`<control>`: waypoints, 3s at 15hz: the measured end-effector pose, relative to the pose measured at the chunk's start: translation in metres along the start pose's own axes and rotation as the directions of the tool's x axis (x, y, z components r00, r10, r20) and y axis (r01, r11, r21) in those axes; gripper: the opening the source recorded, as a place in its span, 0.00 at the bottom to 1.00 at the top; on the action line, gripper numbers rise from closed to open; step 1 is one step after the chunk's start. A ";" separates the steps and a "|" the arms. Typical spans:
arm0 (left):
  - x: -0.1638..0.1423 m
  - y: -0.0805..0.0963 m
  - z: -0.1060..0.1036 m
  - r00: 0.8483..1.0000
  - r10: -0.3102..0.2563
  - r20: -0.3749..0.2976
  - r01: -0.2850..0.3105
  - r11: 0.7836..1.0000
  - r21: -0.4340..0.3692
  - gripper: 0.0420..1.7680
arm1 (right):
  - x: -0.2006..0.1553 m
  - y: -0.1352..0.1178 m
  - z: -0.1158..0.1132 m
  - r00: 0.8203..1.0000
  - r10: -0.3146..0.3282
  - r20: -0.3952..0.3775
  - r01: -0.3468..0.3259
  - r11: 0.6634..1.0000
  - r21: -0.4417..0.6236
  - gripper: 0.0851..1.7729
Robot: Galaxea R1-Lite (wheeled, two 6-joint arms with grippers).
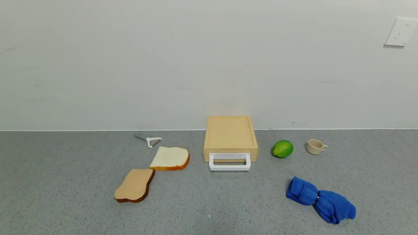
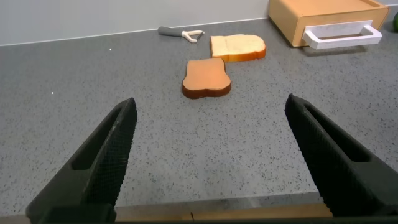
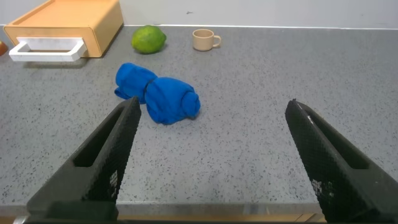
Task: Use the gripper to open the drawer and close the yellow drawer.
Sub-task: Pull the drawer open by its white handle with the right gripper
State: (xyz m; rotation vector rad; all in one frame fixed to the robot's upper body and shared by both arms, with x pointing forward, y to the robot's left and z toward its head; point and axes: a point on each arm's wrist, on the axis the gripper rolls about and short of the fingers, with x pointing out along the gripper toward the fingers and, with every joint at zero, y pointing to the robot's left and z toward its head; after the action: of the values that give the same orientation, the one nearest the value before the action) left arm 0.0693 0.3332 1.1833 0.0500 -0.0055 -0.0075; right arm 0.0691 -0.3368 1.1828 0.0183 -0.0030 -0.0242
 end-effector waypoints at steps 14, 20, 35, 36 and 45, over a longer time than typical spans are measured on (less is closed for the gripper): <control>0.000 0.000 0.000 1.000 0.000 0.000 0.000 1.000 0.000 0.97 | -0.010 0.001 0.048 0.999 0.028 -0.032 -0.028 1.000 -0.004 0.96; 0.000 0.000 0.000 1.000 0.000 0.000 0.000 1.000 0.000 0.97 | 0.037 0.006 0.136 0.971 0.167 -0.169 -0.169 0.986 0.002 0.96; 0.000 0.000 0.000 1.000 0.000 0.000 0.000 1.000 0.000 0.97 | 0.282 0.107 0.199 0.682 0.384 -0.622 -0.454 0.890 0.050 0.96; 0.000 0.000 0.000 1.000 0.000 0.000 0.000 1.000 0.000 0.97 | 0.292 0.116 0.193 0.661 0.390 -0.641 -0.469 0.882 0.053 0.96; 0.000 0.000 0.000 1.000 0.000 0.000 0.000 1.000 0.000 0.97 | 0.344 0.176 0.147 0.559 0.424 -0.712 -0.541 0.838 0.075 0.96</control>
State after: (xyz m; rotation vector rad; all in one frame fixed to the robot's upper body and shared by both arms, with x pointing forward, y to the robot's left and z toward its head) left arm 0.0693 0.3332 1.1833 0.0505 -0.0055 -0.0075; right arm 0.4172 -0.1715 1.3342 -0.1333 0.7872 0.5557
